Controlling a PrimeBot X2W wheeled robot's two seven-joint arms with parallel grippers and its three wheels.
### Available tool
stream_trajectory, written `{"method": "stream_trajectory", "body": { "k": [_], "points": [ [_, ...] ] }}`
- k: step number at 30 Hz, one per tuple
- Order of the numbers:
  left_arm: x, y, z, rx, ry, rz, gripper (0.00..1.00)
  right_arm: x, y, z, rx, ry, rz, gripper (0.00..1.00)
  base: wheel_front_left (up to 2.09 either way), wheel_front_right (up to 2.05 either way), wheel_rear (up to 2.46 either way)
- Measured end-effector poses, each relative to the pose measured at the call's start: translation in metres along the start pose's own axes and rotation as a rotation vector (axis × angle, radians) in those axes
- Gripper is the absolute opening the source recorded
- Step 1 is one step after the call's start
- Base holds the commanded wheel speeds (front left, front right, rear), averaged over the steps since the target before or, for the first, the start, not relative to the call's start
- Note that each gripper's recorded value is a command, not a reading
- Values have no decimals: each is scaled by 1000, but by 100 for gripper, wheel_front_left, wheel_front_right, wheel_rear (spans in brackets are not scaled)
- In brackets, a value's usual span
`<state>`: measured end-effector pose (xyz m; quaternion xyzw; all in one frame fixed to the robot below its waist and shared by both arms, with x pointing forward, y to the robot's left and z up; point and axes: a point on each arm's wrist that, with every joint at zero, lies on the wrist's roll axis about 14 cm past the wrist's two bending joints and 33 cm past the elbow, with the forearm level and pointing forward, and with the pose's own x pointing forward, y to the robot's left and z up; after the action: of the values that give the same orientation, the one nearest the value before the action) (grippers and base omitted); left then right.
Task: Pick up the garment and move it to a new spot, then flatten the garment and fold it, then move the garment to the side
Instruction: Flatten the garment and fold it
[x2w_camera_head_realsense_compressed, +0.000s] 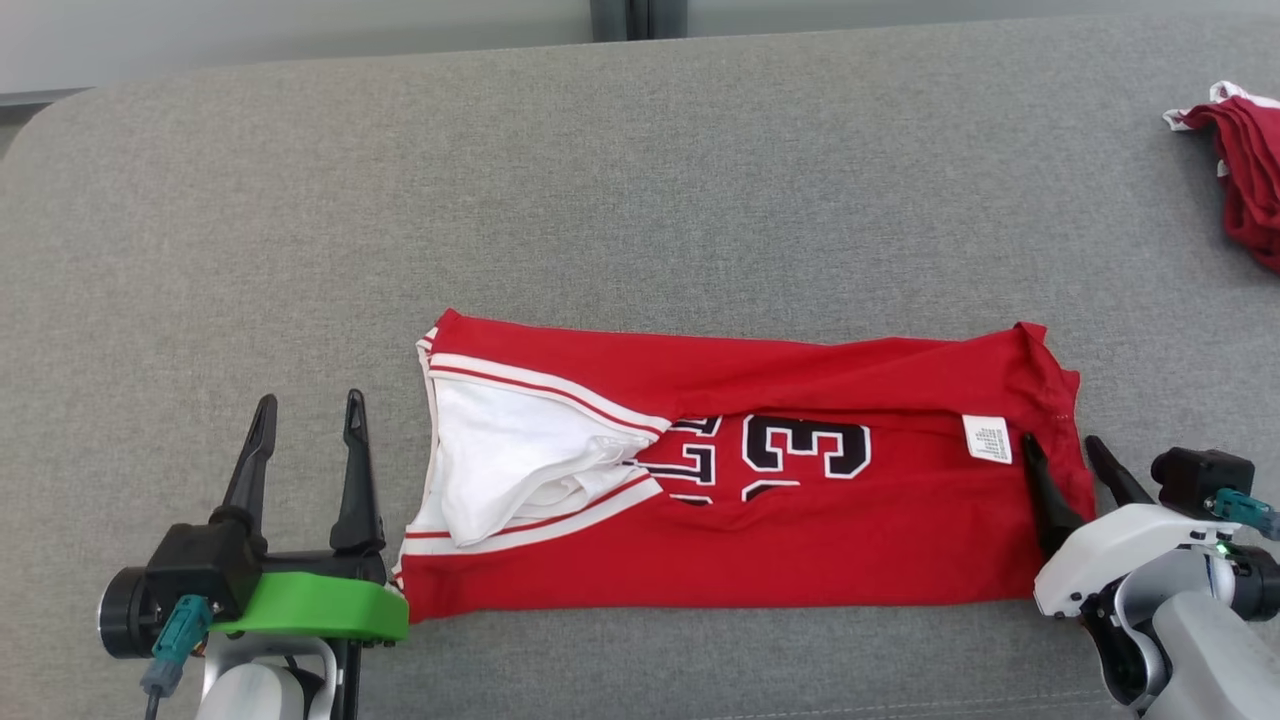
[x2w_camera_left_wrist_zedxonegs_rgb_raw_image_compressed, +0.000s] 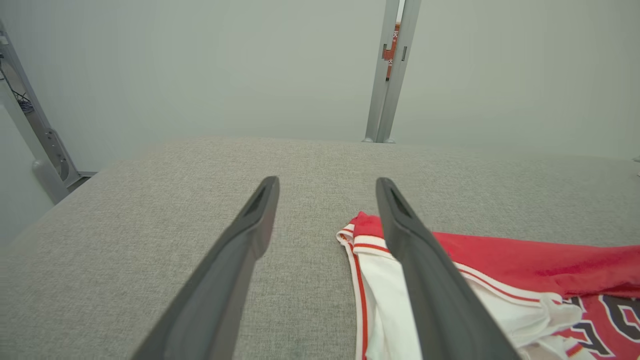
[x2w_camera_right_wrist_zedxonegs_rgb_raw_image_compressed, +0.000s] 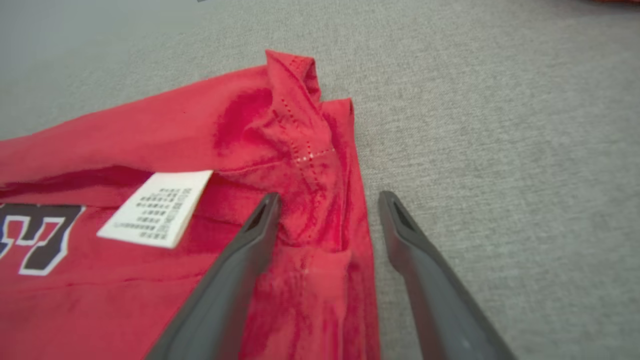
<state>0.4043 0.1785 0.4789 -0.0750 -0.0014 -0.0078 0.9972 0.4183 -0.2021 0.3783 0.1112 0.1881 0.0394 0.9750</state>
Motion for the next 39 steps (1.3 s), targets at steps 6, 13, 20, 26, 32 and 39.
{"method": "stream_trajectory", "body": {
  "k": [6,13,20,26,32,39],
  "points": [
    [-5,7,-3,13,6,17,100,-2,10,-12,22,45,24,6,0,0,0],
    [-4,7,-5,17,10,19,100,4,10,-6,34,44,27,0,0,0,0],
    [-7,10,-3,24,4,23,100,1,-25,18,5,-16,-41,0,0,0,0],
    [-13,11,-1,20,0,29,100,-13,-65,46,-49,-70,-115,0,0,0,0],
    [-15,14,2,20,-9,40,100,-16,-56,66,-76,-122,-78,0,0,0,0],
    [-19,17,10,33,-31,47,100,-15,-5,88,-51,-199,46,0,0,0,0]
  ]
}}
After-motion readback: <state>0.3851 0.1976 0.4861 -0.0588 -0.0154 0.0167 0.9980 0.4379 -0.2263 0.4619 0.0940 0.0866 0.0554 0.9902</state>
